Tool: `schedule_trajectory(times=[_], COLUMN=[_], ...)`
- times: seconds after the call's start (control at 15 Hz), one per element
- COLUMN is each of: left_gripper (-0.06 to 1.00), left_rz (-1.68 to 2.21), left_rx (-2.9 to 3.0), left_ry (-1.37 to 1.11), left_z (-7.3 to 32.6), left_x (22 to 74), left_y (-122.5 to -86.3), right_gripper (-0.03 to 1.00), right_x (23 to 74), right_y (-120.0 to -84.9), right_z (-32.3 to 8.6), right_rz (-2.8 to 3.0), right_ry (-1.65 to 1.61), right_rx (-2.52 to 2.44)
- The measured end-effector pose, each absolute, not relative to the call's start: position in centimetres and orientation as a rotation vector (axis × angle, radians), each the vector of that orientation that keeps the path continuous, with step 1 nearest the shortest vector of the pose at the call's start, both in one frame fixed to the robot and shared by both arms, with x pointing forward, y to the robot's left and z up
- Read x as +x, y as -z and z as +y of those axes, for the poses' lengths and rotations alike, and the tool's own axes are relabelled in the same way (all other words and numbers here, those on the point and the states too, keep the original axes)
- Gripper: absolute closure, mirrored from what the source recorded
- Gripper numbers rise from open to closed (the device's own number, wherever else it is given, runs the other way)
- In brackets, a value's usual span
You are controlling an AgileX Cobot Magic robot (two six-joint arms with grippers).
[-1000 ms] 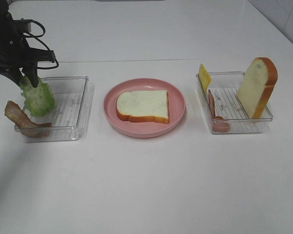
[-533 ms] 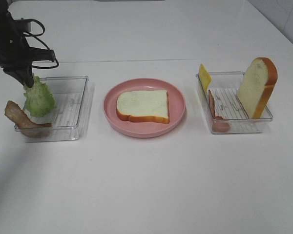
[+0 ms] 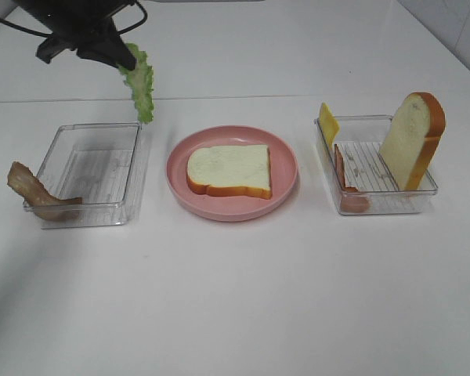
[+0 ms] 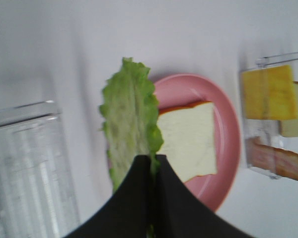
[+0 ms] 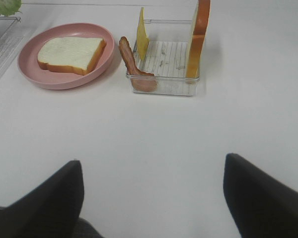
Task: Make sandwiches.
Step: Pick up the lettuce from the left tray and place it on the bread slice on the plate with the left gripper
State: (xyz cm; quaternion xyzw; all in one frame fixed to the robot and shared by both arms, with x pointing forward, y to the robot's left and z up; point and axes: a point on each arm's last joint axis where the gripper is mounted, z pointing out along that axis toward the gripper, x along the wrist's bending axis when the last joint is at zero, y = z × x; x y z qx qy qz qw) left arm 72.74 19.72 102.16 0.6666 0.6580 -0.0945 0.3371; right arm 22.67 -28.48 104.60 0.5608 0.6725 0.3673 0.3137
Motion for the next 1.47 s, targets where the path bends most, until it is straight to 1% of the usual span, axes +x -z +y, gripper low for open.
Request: schedule_trajectory(times=[0.07, 0.13, 0.2, 0.33, 0.53, 0.6, 0.67, 0.8, 1.13, 1.27, 1.33, 1.4, 1.47], left_gripper=[0.94, 0.94, 0.94, 0.94, 0.94, 0.94, 0.94, 0.94, 0.94, 0.89, 0.62, 0.62, 0.43], left_rz=[1.633, 1.611, 1.577, 1.542, 1.511, 1.510, 1.514, 1.526, 1.604, 1.648, 1.658, 1.658, 1.659], left_rx=[1.728, 1.727, 1.729, 1.736, 1.765, 1.764, 1.774, 1.783, 1.921, 1.971, 2.000, 2.000, 2.015], left_ry=[0.286, 0.298, 0.330, 0.419, 0.499, 0.505, 0.515, 0.514, 0.360, 0.314, 0.296, 0.296, 0.290], left_z=[17.3, 16.3, 14.3, 10.5, 6.1, 5.7, 4.9, 4.8, 6.4, 7.0, 7.2, 7.2, 7.3], left_x=[72.5, 72.4, 72.0, 71.4, 70.6, 70.5, 70.3, 70.4, 70.8, 70.8, 70.7, 70.7, 70.7], left_y=[-102.5, -102.5, -102.3, -100.5, -97.3, -97.0, -95.9, -95.1, -93.7, -93.4, -93.2, -93.2, -93.2], right_gripper=[0.24, 0.24, 0.24, 0.24, 0.24, 0.24, 0.24, 0.24, 0.24, 0.24, 0.24, 0.24, 0.24], right_x=[22.7, 22.7, 22.7, 22.7, 22.7, 22.7, 22.7, 22.7, 22.7, 22.7, 22.7, 22.7, 22.7], right_y=[-104.6, -104.6, -104.6, -104.6, -104.6, -104.6, -104.6, -104.6, -104.6, -104.6, -104.6, -104.6, -104.6], right_z=[-28.5, -28.5, -28.5, -28.5, -28.5, -28.5, -28.5, -28.5, -28.5, -28.5, -28.5, -28.5, -28.5], right_rz=[1.773, 1.773, 1.773, 1.773, 1.773, 1.773, 1.773, 1.773, 1.773, 1.773, 1.773, 1.773, 1.773], right_ry=[-0.968, -0.968, -0.968, -0.968, -0.968, -0.968, -0.968, -0.968, -0.968, -0.968, -0.968, -0.968, -0.968], right_rx=[1.478, 1.478, 1.478, 1.478, 1.478, 1.478, 1.478, 1.478, 1.478, 1.478, 1.478, 1.478, 1.478])
